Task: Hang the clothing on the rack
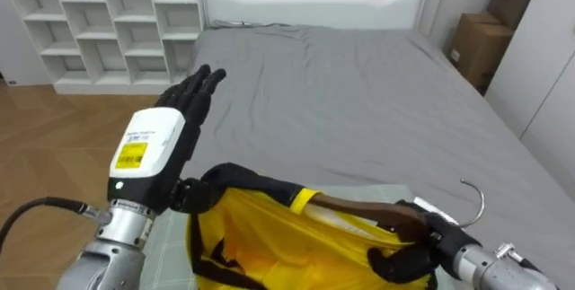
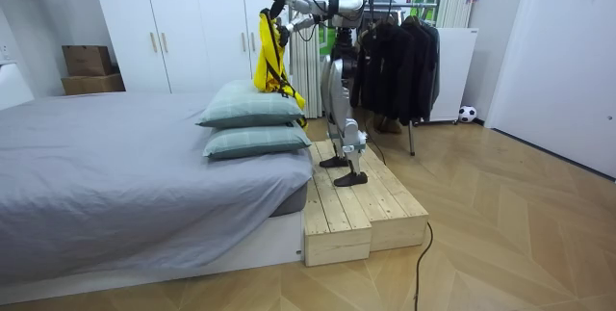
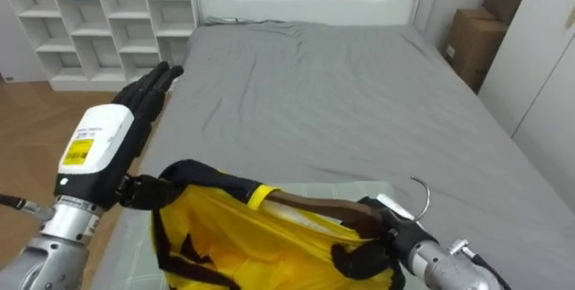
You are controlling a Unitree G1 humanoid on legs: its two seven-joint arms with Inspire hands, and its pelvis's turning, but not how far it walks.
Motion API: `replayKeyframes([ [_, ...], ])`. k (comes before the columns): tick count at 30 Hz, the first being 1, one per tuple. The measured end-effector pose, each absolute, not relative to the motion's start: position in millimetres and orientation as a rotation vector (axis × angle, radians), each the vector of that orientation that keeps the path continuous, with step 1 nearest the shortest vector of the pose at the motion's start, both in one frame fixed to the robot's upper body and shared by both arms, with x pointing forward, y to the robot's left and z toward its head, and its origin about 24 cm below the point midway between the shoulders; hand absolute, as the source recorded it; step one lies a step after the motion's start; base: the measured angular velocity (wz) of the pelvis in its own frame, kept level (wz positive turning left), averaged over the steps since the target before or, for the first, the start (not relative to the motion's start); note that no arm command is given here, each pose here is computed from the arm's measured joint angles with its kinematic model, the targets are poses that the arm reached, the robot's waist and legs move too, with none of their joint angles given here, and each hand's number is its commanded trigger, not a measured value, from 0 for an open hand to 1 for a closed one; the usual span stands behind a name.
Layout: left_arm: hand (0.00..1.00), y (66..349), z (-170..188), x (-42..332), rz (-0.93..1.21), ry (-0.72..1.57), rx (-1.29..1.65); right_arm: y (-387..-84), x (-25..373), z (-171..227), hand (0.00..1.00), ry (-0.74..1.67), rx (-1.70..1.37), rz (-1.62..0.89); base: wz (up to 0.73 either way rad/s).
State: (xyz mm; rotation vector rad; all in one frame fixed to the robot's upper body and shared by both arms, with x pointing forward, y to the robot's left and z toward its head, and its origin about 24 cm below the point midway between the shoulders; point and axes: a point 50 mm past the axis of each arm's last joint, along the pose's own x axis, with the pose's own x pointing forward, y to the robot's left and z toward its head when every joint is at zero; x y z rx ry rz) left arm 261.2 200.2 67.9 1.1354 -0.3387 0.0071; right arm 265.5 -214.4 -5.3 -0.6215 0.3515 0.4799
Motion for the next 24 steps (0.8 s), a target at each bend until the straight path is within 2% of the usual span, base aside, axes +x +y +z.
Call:
replayKeyframes([
  [10,0.0,207,58,258,-0.032,-0.252,1.112,-211,272,21,1.0,0.239,-0.844,0.511,-0.02],
  [18,0.0,217,35,254,-0.077,-0.117,1.118,-212,273,36,1.0,0.186,-0.909,0.531,0.0],
  [24,0.0,234,12,237,-0.018,0.037,0.956,-208,273,39,1.0,0.186,-0.94,0.571,0.0],
])
